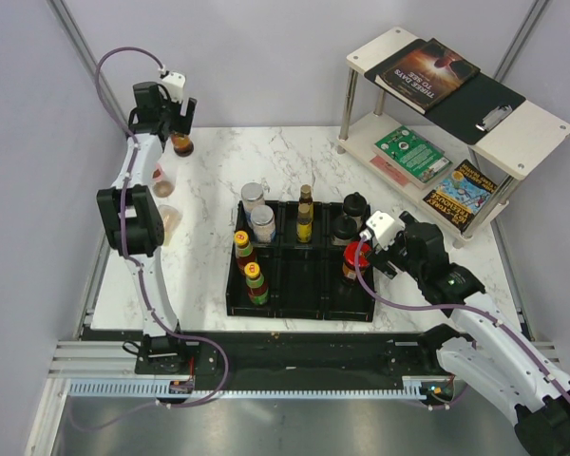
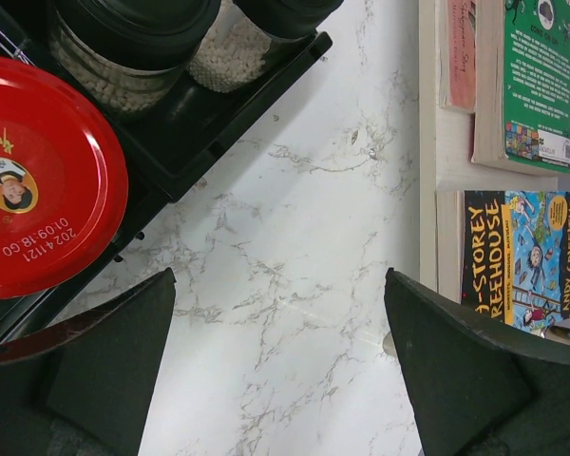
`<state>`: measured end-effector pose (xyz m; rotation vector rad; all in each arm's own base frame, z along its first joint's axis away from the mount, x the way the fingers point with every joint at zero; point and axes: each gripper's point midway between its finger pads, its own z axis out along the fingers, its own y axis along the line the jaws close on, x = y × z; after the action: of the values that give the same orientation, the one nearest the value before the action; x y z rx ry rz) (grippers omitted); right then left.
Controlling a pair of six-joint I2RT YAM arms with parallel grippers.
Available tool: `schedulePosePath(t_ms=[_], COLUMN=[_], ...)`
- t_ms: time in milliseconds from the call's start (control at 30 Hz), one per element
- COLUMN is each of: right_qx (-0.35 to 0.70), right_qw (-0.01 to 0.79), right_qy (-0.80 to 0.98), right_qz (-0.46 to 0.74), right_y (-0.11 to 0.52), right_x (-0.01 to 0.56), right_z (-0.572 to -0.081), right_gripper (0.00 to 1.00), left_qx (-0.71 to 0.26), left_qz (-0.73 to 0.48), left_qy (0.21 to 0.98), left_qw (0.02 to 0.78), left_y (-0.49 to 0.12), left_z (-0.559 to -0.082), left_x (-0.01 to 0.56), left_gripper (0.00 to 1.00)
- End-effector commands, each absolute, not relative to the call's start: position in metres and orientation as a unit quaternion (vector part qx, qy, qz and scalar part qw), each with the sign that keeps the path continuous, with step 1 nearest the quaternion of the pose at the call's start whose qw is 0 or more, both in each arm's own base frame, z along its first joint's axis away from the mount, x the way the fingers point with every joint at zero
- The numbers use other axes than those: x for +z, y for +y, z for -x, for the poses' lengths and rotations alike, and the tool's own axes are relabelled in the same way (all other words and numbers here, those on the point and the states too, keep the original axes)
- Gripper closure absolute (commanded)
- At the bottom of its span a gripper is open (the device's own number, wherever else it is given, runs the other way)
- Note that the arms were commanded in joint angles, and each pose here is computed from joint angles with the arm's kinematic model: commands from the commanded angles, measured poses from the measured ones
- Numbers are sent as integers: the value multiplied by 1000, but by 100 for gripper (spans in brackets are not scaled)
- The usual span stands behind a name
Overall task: Organize the condiment bottles
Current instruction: Pick up the bottle from the corner of the board.
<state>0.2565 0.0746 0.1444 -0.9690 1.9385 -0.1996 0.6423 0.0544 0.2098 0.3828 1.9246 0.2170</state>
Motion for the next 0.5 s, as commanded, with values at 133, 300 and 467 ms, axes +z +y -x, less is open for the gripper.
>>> schedulePosePath(t_ms=[133, 300, 467], right_qx=[-85, -88, -90], right_qw=[462, 458, 457], right_qy=[790, 792, 792], right_qz=[395, 395, 394], right_y=[74, 73, 73], right_x=[143, 141, 141], right_z=[-260, -261, -261], right_gripper=[2, 2, 2], left_qx=[111, 88, 70], left_qz=[-129, -112, -110], left_qy=[796, 803, 814], left_qw=[581, 578, 566], left_y=[74, 82, 85], left_z=[-682, -686, -689], left_x=[213, 202, 179], left_gripper=[1, 1, 1])
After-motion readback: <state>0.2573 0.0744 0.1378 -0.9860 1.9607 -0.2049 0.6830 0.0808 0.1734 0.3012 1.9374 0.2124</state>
